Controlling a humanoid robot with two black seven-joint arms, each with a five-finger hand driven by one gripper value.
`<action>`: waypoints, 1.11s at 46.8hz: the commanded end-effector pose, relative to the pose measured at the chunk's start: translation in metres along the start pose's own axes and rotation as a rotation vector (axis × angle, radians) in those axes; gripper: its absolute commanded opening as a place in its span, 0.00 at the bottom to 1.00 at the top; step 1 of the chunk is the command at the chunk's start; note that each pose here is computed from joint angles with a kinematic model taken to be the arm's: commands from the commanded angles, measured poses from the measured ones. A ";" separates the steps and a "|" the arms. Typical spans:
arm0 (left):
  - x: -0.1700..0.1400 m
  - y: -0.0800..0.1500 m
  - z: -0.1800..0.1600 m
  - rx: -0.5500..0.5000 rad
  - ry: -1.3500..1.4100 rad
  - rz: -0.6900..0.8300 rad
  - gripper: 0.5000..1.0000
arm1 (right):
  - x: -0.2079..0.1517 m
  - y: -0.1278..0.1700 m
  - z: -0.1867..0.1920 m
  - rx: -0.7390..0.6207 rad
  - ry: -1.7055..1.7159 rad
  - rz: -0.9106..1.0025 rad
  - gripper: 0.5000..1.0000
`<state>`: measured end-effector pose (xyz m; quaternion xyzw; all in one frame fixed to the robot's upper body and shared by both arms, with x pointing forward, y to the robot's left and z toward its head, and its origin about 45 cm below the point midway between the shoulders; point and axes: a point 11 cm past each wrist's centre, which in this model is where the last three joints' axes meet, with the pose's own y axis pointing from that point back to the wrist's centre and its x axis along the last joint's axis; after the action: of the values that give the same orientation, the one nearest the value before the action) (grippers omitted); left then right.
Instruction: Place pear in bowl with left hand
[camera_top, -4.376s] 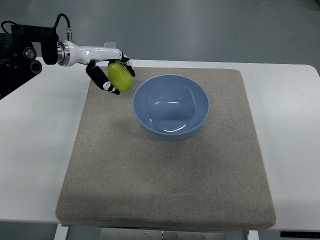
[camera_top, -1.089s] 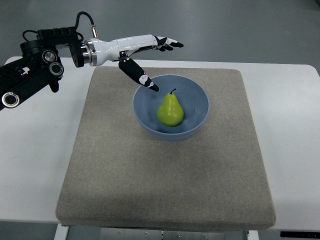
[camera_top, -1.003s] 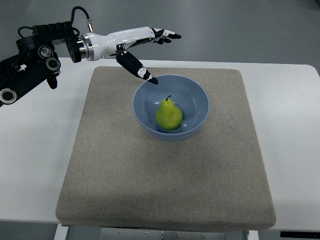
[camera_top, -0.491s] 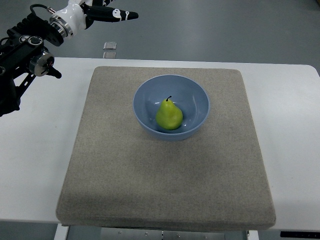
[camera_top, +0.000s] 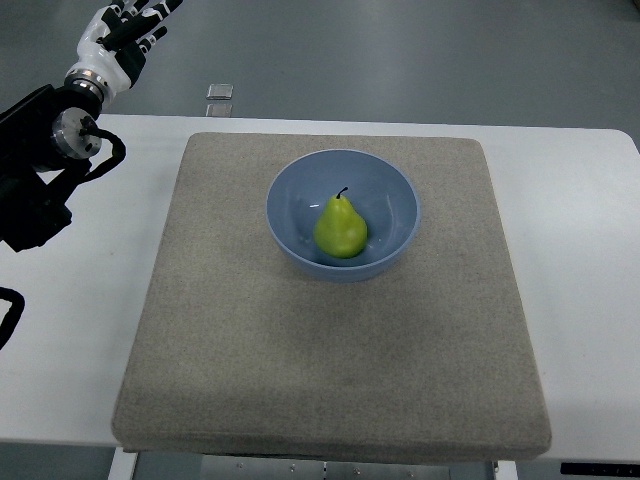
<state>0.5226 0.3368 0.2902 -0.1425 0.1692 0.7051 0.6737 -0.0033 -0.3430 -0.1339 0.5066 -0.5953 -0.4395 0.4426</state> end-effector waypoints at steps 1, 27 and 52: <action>0.002 0.001 -0.001 -0.003 0.085 -0.024 0.99 | 0.000 0.000 0.000 0.000 -0.001 0.000 0.85; 0.017 0.002 -0.010 -0.013 0.202 -0.010 0.99 | 0.000 0.000 0.000 0.000 -0.001 0.000 0.85; 0.015 0.001 -0.015 -0.011 0.202 0.004 0.99 | 0.000 0.000 0.000 0.000 0.001 -0.001 0.85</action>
<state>0.5196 0.3503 0.2733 -0.2180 0.2298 0.6907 0.6500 -0.0033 -0.3429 -0.1339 0.5066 -0.5953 -0.4396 0.4424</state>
